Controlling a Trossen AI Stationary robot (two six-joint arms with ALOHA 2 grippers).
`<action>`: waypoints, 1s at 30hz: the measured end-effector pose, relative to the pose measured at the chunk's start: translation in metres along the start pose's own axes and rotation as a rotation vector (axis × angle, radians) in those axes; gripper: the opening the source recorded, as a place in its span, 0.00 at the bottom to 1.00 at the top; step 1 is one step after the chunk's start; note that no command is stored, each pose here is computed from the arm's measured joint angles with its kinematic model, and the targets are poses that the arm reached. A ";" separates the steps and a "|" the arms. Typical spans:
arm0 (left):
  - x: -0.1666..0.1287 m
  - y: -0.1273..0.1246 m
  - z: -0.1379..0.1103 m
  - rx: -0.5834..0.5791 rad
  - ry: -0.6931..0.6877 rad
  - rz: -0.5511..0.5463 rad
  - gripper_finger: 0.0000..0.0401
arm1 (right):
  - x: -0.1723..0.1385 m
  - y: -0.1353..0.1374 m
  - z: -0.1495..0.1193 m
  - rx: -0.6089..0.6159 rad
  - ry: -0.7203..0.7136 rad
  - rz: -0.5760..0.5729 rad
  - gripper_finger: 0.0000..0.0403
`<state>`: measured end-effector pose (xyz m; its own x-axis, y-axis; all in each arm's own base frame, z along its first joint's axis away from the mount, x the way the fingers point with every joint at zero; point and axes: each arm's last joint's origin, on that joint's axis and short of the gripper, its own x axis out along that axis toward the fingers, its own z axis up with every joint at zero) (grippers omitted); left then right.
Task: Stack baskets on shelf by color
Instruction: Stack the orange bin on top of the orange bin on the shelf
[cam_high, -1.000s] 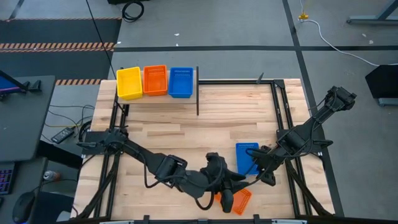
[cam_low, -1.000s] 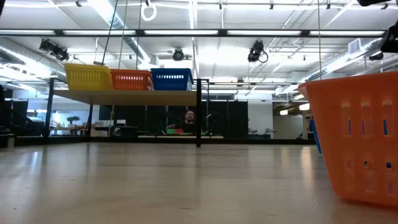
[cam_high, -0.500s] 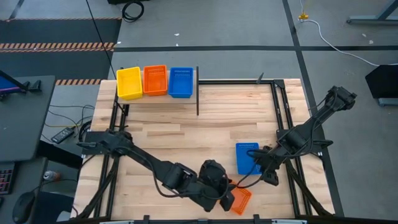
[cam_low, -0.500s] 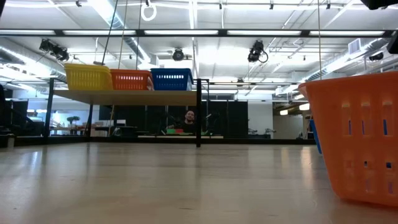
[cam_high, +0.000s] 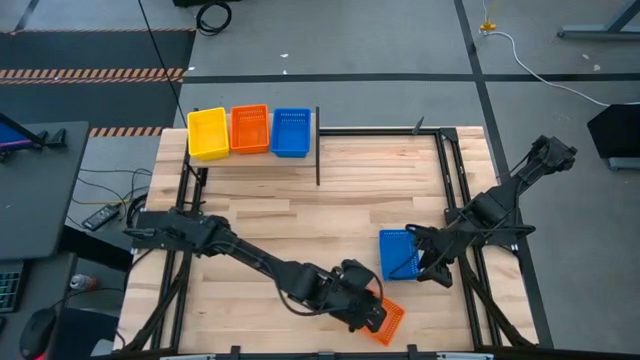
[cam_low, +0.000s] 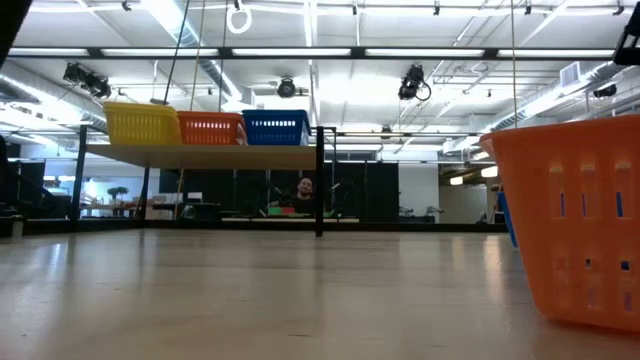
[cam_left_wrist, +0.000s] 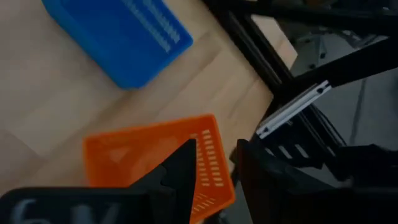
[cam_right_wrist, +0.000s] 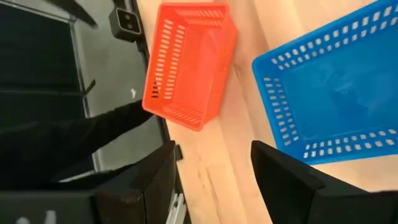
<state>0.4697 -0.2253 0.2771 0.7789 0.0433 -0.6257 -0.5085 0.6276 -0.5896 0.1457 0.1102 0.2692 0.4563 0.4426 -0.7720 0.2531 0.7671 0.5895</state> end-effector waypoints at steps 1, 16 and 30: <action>0.005 0.002 0.000 -0.019 0.020 -0.004 0.30 | -0.001 -0.001 0.000 0.001 0.000 -0.002 0.53; 0.015 0.021 0.003 -0.126 0.292 0.079 0.30 | -0.002 -0.005 -0.002 -0.031 0.006 -0.046 0.53; 0.014 0.029 0.004 -0.080 0.230 0.167 0.30 | -0.002 -0.001 0.001 0.008 -0.050 -0.020 0.53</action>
<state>0.4673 -0.2037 0.2538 0.5830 -0.0425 -0.8114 -0.6569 0.5630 -0.5015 0.1458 0.1080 0.2701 0.4933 0.4033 -0.7707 0.2695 0.7715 0.5763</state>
